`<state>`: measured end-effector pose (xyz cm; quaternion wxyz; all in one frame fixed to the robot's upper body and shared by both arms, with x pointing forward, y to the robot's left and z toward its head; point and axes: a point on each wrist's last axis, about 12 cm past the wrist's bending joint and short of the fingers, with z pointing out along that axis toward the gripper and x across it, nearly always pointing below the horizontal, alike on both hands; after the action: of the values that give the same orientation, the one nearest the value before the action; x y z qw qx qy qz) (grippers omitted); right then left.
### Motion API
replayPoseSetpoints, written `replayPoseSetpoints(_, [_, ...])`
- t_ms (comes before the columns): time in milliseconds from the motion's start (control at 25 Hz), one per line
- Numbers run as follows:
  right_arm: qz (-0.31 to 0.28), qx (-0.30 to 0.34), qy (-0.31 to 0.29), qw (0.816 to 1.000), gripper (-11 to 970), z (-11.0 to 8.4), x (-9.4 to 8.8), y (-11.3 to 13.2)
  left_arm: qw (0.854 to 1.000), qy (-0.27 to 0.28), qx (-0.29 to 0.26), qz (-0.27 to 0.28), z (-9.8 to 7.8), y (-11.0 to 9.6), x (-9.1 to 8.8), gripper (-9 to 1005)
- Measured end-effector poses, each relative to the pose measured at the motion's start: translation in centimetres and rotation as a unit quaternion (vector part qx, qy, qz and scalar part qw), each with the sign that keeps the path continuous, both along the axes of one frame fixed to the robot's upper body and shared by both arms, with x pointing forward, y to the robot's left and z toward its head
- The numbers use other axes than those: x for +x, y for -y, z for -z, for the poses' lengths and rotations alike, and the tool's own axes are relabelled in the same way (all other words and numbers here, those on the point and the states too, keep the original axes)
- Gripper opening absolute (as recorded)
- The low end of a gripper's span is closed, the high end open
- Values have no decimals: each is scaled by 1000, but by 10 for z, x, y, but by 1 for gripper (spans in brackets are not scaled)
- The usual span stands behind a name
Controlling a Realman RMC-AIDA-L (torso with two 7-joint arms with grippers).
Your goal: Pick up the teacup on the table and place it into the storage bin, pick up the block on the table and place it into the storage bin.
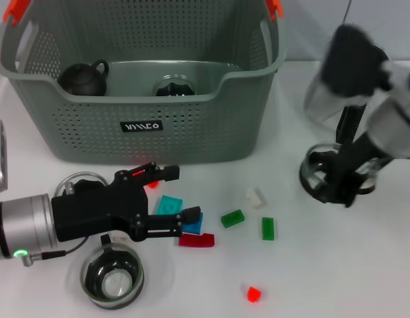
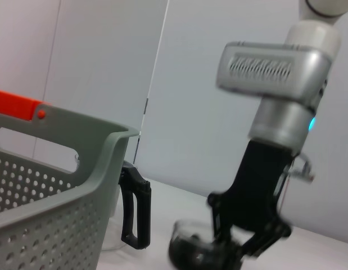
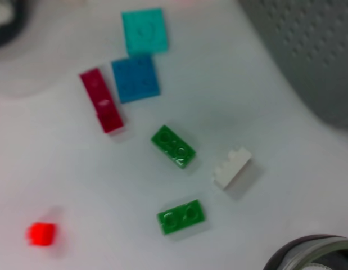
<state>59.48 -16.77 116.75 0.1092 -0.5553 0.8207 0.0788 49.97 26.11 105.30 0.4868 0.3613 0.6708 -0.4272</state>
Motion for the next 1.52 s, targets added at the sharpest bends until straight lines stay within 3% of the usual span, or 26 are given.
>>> replayPoseSetpoints(200, [-27,69,-35,997,52,-47,-21,9,1000,-3,-1,-2,1,-1,-3,920])
replayPoseSetpoints(360, [-65,145,-14,987,52,-90,-26,2,1000,0,0,1,0,0,-1,920])
replayPoseSetpoints(600, [-100,245,37,964,52,-130,-10,-25,1000,2,0,2,0,-1,-1,920])
replayPoseSetpoints(800, [-67,296,120,945,52,-144,25,-59,1000,5,1,4,-2,1,1,919])
replayPoseSetpoints(960, [14,306,169,937,51,-135,64,-82,1000,6,1,2,-1,1,2,919])
replayPoseSetpoints(1160, [89,281,220,930,51,-100,100,-107,1000,10,-4,-6,-3,0,4,919])
replayPoseSetpoints(1320, [111,257,251,927,51,-75,111,-119,1000,12,-3,-8,-4,-2,5,919])
replayPoseSetpoints(1520, [116,230,274,927,51,-51,112,-125,1000,14,-3,-13,-5,-4,6,919])
